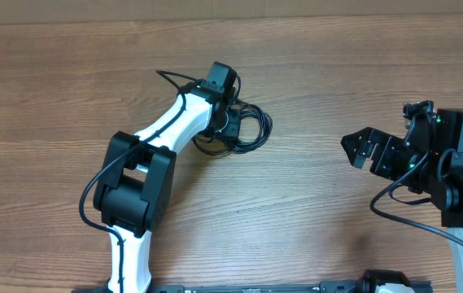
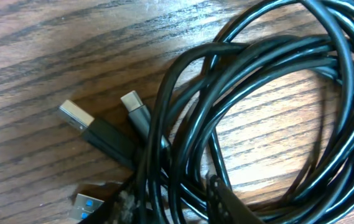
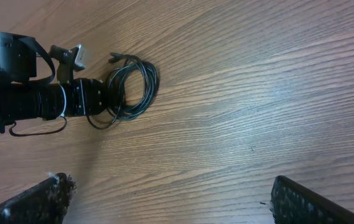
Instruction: Untangle cables
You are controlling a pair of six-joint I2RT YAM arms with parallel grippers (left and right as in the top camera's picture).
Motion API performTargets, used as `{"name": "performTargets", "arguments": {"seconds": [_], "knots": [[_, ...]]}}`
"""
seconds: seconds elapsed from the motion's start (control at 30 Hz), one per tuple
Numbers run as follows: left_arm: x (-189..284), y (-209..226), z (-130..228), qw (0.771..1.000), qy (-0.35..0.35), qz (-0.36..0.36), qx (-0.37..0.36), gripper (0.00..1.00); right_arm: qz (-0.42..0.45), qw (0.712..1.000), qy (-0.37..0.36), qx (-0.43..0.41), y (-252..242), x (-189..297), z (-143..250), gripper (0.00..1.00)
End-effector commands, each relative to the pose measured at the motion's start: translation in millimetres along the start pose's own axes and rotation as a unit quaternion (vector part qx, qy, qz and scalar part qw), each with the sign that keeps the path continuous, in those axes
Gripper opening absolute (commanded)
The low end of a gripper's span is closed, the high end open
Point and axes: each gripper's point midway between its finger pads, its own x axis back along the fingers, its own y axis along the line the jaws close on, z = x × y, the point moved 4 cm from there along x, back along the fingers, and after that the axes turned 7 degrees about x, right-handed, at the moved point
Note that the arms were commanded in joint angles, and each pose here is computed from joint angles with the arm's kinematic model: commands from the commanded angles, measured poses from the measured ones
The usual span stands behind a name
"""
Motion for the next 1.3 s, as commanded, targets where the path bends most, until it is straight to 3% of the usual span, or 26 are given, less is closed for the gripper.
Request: {"name": "performTargets", "arguments": {"seconds": [0.0,0.27,0.57,0.77,0.83,1.27], "knots": [[-1,-2,-3,1.000,0.001,0.000,0.000,0.31,-0.001,1.000,-0.016,0.003,3,7,-7,1.00],[22,-9,-10,1.000,0.003,0.004,0.000,0.05,-0.001,1.000,-0.015,0.003,2,7,-7,1.00],[25,-6,25,0.996,0.092,0.008,0.012,0.04,0.004,1.000,0.017,-0.010,-1,3,3,1.00],[32,-41,47,0.980,0.152,0.122,-0.031,0.04,-0.009,0.997,0.067,-0.029,-2,-12,12,1.00],[34,-55,51,0.973,0.156,0.161,-0.059,0.04,-0.011,0.996,0.086,-0.036,-4,-20,14,1.00],[35,-71,51,0.967,0.150,0.192,-0.074,0.04,-0.012,0.974,0.217,-0.064,-13,-83,34,0.99]]}}
